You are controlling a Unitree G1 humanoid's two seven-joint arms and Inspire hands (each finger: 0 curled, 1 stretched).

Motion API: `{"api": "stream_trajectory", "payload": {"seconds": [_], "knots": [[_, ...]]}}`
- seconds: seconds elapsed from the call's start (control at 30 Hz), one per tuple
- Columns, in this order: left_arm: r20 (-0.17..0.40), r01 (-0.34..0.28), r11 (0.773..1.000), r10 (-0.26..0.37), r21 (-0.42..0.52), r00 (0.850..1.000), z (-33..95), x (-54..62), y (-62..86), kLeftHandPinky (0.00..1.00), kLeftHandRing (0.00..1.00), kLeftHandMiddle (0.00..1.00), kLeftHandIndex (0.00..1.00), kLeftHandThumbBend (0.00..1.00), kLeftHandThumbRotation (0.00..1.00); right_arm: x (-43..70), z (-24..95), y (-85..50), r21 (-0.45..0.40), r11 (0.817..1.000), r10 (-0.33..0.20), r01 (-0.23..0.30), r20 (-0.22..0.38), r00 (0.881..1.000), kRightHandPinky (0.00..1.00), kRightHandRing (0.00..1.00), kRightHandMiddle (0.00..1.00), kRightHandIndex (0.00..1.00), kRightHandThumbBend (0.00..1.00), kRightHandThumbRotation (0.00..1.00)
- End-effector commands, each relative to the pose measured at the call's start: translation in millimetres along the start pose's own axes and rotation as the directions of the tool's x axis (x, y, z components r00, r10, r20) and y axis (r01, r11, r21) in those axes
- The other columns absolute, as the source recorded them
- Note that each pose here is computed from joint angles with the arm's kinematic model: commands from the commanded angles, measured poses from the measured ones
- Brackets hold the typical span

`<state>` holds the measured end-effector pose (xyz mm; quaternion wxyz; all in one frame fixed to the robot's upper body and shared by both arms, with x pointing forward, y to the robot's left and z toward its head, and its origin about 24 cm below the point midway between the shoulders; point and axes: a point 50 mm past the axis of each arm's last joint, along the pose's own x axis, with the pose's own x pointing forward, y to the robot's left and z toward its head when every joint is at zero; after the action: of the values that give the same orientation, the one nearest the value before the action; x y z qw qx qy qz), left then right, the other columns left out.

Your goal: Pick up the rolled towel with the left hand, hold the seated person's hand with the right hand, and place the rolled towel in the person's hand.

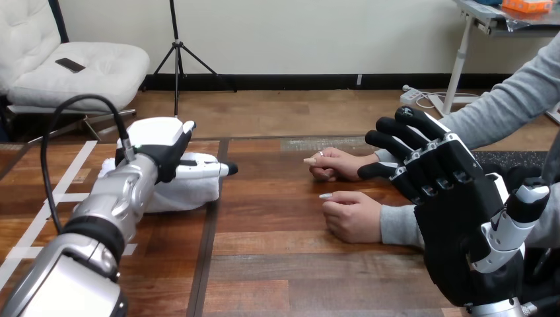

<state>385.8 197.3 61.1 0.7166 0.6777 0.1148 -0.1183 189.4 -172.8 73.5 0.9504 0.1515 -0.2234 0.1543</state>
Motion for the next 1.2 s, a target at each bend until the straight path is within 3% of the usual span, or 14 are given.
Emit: {"api": "stream_trajectory", "payload": {"seconds": [0.0,1.17], "knots": [[0.003,-0.051,0.999,0.051,-0.01,0.999,9.9,4.6,28.9,0.93,0.99,1.0,0.99,0.77,1.0,13.6,10.2,4.2,-0.019,0.999,0.04,-0.039,0.065,0.997,0.61,0.8,0.79,0.78,0.92,1.0],[-0.081,0.101,0.995,-0.099,0.022,0.992,3.2,3.5,8.1,0.92,1.0,1.0,0.99,0.84,1.0,15.0,12.5,3.8,-0.02,0.999,0.047,-0.046,0.086,0.995,0.62,0.78,0.78,0.77,0.91,1.0]]}}
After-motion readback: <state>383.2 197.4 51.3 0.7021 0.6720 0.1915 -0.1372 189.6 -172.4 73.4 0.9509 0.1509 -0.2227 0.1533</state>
